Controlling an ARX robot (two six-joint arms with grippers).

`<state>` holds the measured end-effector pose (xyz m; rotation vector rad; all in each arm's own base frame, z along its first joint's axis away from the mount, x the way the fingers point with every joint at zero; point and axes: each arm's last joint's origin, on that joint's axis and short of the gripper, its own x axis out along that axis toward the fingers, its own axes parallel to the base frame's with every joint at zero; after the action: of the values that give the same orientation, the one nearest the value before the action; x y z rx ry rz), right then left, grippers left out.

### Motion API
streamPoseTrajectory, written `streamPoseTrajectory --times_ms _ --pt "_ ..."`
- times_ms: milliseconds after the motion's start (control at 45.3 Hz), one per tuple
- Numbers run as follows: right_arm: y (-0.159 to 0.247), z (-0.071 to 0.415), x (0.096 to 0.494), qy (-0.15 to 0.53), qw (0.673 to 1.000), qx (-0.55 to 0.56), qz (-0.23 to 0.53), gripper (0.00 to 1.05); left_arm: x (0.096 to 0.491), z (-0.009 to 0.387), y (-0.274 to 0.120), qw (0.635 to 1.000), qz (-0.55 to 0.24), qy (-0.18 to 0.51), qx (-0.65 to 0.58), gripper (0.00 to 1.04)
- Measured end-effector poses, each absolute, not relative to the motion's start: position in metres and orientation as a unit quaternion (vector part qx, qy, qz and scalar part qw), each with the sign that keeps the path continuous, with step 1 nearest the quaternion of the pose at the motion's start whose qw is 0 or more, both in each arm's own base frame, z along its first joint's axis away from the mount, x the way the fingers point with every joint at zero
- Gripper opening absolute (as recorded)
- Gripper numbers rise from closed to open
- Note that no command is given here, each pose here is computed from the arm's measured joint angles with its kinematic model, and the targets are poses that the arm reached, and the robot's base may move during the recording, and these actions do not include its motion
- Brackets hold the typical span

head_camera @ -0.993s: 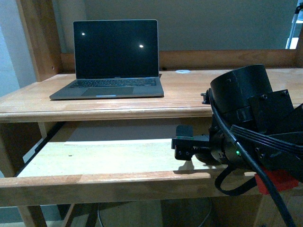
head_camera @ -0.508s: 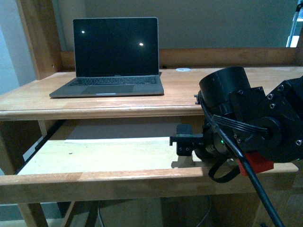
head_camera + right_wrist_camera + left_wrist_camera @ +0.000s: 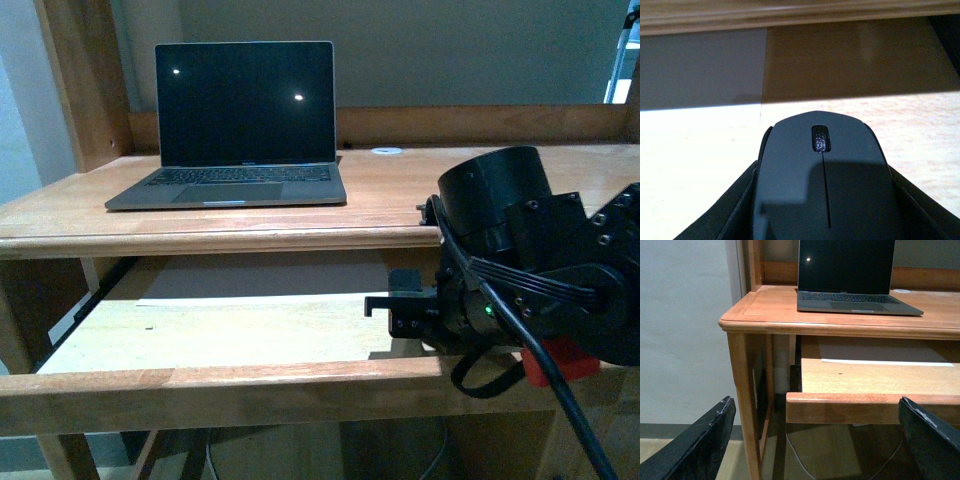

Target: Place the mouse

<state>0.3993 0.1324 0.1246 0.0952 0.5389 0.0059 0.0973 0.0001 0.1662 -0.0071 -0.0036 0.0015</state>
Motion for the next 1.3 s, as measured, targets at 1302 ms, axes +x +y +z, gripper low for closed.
streamPoseTrajectory --times_ms 1302 --pt "0.086 0.161 0.308 0.189 0.979 0.069 0.038 0.63 0.097 0.166 0.0 1.0 0.0 -0.003 -0.002 0.98"
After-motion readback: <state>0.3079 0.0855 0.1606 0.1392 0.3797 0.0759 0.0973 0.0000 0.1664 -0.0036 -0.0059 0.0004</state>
